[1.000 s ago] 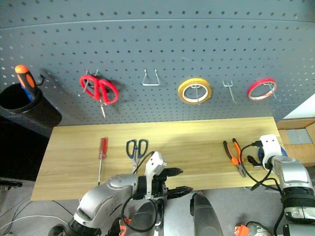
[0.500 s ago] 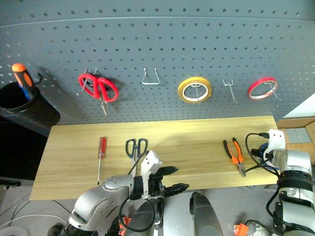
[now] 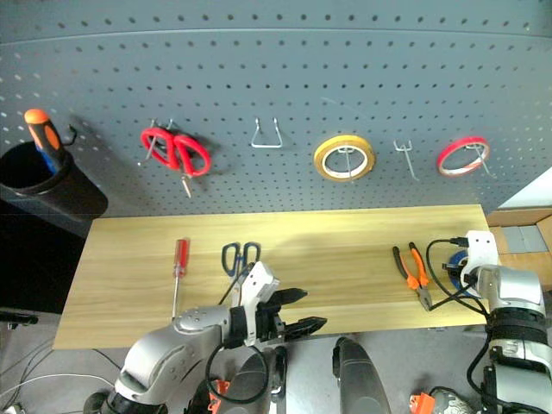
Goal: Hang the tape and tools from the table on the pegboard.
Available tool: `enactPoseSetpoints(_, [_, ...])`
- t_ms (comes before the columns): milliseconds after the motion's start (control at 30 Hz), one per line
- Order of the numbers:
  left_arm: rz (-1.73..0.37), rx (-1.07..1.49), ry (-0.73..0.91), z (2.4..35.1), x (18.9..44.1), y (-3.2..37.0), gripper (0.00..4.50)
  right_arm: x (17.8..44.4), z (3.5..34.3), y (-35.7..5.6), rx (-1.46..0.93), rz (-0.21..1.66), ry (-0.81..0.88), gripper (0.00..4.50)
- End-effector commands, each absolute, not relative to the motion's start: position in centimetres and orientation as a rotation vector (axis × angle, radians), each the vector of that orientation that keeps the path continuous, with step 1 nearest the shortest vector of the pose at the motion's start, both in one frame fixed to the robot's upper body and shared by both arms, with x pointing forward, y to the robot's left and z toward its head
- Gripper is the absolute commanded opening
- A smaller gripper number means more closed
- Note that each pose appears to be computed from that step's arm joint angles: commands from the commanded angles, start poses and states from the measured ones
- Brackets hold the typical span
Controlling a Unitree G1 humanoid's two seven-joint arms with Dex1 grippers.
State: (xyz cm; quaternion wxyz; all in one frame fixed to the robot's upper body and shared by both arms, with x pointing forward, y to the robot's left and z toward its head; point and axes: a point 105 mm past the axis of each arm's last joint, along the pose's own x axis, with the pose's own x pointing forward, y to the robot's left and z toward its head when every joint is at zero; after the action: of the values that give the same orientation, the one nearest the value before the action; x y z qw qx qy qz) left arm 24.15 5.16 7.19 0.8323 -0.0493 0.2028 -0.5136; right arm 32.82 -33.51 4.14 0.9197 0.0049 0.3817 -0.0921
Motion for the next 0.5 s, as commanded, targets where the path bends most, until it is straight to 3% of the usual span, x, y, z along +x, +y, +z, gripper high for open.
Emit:
enactPoseSetpoints(33, [-1.08, -0.103, 0.371, 8.6, 24.6, 6.1, 4.5, 32.3, 7.0, -34.0, 0.022, -0.225, 0.699, 0.38])
enactPoseSetpoints(133, [-1.056, -0.088, 0.344, 9.2, 25.3, 7.2, 4.5, 31.7, 8.6, -32.7, 0.049, -0.202, 0.64, 0.38])
enactPoseSetpoints(233, [-1.036, -0.062, 0.293, 10.5, 25.9, 8.8, 4.5, 30.7, 11.5, -29.3, 0.099, -0.055, 0.503, 0.38])
enactPoseSetpoints(500, [-1.009, -0.034, 0.188, 12.6, 27.7, 9.9, 4.5, 26.8, 14.5, -23.4, 0.207, 0.253, 0.244, 0.38])
